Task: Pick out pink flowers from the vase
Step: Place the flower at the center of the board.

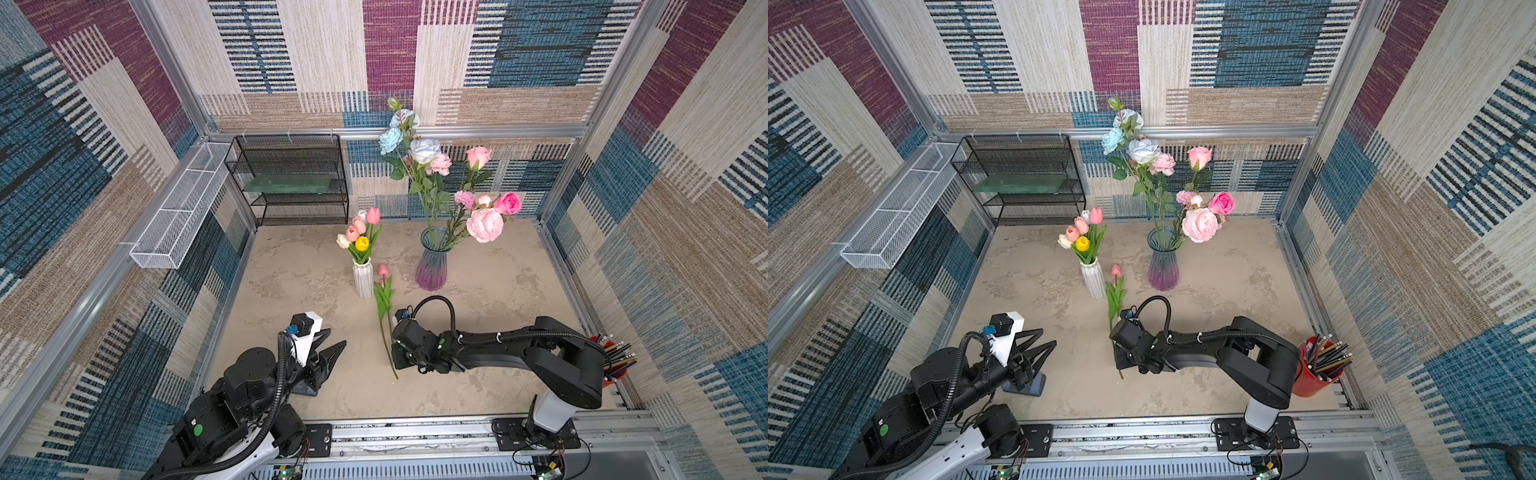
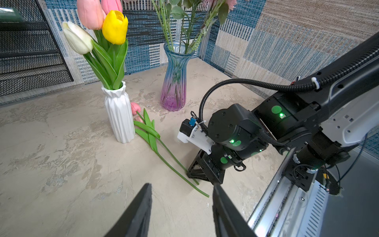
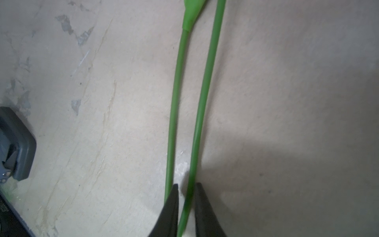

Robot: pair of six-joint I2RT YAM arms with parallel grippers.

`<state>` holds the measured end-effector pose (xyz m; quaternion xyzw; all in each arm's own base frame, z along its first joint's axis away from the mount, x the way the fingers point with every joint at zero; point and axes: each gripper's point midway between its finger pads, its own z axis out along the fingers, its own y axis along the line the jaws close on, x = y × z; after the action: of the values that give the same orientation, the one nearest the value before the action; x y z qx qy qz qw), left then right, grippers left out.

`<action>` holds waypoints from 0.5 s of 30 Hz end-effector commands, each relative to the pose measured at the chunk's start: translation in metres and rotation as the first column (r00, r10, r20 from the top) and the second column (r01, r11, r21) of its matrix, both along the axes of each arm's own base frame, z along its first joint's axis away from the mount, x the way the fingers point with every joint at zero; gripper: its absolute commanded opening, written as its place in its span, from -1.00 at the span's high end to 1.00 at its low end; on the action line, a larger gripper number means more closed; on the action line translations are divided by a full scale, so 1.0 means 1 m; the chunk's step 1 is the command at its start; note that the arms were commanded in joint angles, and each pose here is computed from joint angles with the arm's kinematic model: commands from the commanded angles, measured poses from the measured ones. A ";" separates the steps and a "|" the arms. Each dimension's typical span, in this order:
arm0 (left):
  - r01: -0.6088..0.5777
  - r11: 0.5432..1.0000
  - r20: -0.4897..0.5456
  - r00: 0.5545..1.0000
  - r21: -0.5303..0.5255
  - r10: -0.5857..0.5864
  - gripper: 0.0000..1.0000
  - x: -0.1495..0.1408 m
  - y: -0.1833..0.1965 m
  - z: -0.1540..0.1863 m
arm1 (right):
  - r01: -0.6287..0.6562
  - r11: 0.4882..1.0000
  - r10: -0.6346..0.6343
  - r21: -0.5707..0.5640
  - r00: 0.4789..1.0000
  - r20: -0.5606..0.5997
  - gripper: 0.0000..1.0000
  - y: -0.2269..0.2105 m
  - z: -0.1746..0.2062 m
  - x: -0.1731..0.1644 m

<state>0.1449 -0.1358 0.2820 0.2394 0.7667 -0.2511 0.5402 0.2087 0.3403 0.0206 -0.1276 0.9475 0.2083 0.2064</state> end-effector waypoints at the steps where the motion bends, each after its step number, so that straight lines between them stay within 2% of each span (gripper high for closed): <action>1: -0.013 1.000 0.009 1.000 0.019 0.013 0.00 0.002 0.003 -0.001 | 0.020 0.994 -0.027 -0.112 0.998 -0.062 0.57 -0.031 -0.020 -0.002; 9: -0.018 1.000 0.012 1.000 0.020 0.018 0.00 0.002 0.003 -0.002 | 0.000 0.992 -0.010 -0.125 0.997 -0.079 0.66 -0.029 -0.030 0.001; 15: -0.018 1.000 0.012 1.000 0.024 0.018 0.00 0.003 0.003 -0.002 | 0.014 0.995 -0.022 -0.102 0.997 -0.071 0.93 -0.029 -0.026 0.001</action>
<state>0.1469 -0.1340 0.2806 0.2353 0.7687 -0.2449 0.5419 0.2316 0.3403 0.0186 -0.1177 0.9427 0.2182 0.2232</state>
